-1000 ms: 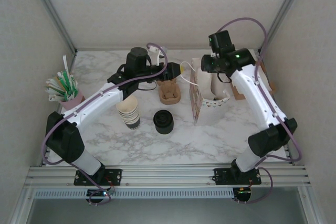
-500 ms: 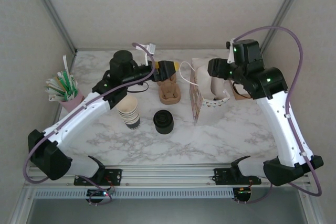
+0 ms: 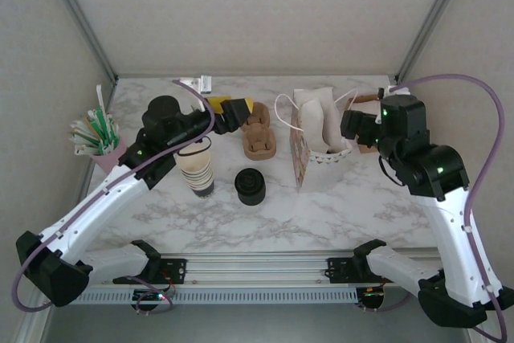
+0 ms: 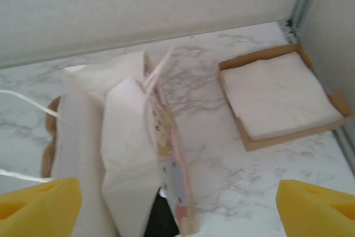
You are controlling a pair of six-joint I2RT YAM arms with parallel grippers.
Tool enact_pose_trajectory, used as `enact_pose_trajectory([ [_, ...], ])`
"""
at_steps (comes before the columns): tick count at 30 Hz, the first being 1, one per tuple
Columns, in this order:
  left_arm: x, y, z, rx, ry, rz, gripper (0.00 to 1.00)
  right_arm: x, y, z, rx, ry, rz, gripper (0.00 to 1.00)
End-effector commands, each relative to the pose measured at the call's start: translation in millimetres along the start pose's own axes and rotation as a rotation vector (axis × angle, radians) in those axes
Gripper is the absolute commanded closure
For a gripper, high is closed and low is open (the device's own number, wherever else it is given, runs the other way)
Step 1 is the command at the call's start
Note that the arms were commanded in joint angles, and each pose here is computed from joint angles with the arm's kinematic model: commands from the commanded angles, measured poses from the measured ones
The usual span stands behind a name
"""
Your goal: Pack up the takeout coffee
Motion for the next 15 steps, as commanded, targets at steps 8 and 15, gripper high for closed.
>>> enact_pose_trajectory([
  [8, 20.9, 12.1, 17.9, -0.023, -0.095, 0.079, 0.00, 25.1, 6.6, -40.6, 0.155, 0.173, 0.086, 0.08],
  [15, 27.9, 14.8, 35.8, -0.086, -0.122, 0.113, 0.00, 45.5, 10.8, -71.5, 0.327, 0.196, 0.155, 0.11],
])
Point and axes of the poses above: each hand's point on the last joint's axis, 136 mm out from that joint toward the fingers, its own x axis out along the fingers, its own z axis along the line the jaws close on, y = z × x, the point moved 9 cm from there along -x, back along the fingers, and after that the axes turned 13 degrees about x, right-handed, at the moved point
